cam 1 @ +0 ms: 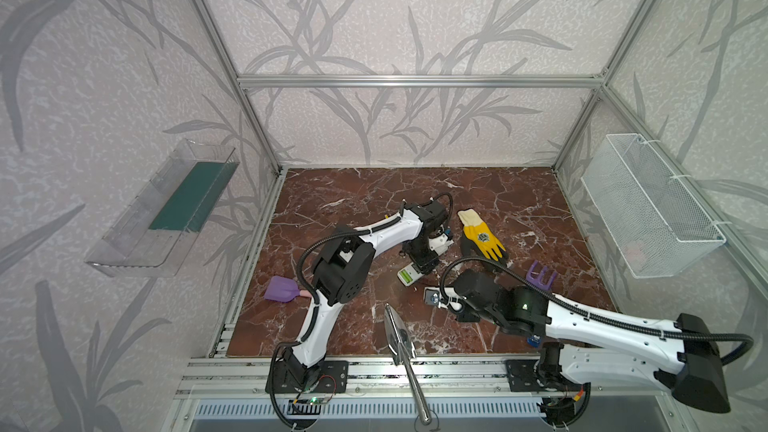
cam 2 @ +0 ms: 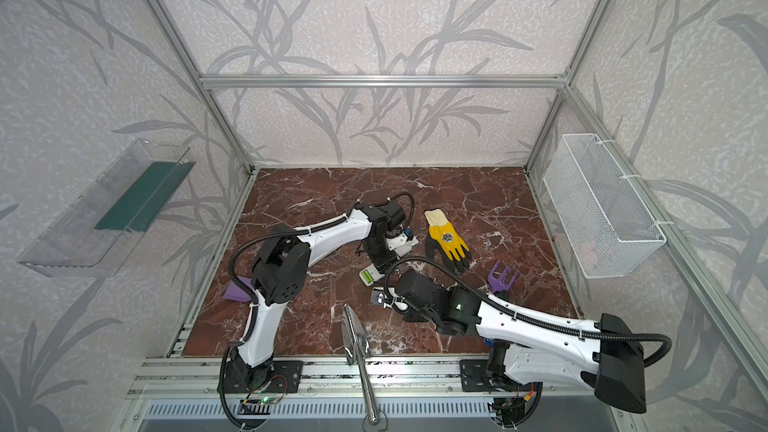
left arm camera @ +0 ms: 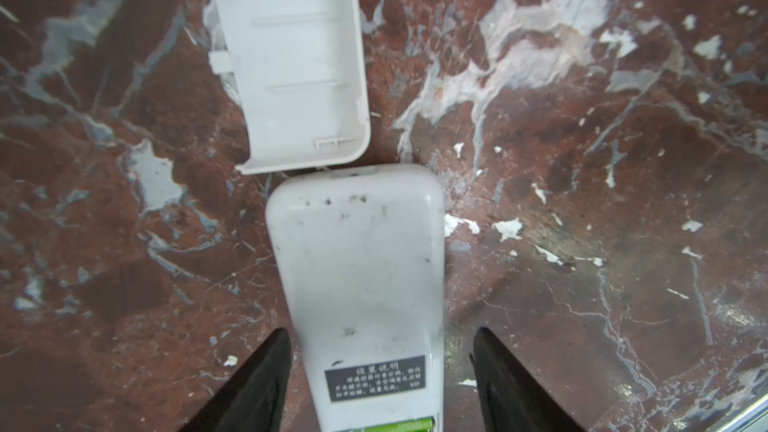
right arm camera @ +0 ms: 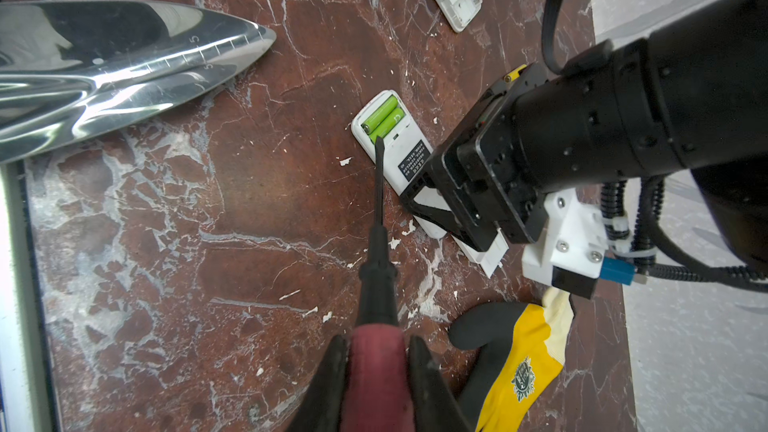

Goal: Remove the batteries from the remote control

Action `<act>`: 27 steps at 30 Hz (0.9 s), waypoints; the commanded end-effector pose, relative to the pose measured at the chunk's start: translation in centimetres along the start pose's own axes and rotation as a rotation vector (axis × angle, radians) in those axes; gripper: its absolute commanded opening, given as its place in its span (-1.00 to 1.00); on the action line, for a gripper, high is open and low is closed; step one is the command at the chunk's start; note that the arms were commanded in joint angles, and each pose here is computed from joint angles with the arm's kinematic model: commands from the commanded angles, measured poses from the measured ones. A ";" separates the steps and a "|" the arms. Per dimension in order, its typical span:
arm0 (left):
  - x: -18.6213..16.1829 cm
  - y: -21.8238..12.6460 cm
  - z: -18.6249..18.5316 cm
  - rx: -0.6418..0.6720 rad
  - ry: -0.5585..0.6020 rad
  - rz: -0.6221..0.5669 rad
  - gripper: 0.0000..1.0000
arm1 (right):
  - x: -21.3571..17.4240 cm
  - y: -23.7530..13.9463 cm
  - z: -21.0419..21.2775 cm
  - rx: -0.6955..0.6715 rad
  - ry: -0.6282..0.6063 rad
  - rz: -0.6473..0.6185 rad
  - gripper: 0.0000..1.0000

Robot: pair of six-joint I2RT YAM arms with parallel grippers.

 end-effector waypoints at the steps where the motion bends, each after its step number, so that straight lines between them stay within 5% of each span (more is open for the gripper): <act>1: -0.7 0.5 0.1 0.013 -0.030 0.062 0.38 | 1.3 -0.2 -0.4 -0.002 0.011 -0.030 -1.00; 20: -1.4 1.6 -0.5 0.053 -0.171 0.132 -0.34 | 1.7 1.5 -0.8 -0.002 -0.031 0.052 -1.00; 27: -1.5 1.4 0.2 0.168 -0.190 0.159 -0.49 | 1.3 1.6 -0.4 0.019 -0.055 0.081 -1.00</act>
Point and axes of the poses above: each gripper's point midway between its finger pads, its own y axis out along the fingers, its own z axis along the line the jaws close on, x = y × z, the point moved 2 cm from there along -y, back along the fingers, and after that the axes turned 10 degrees about -y, right-handed, at the moved point
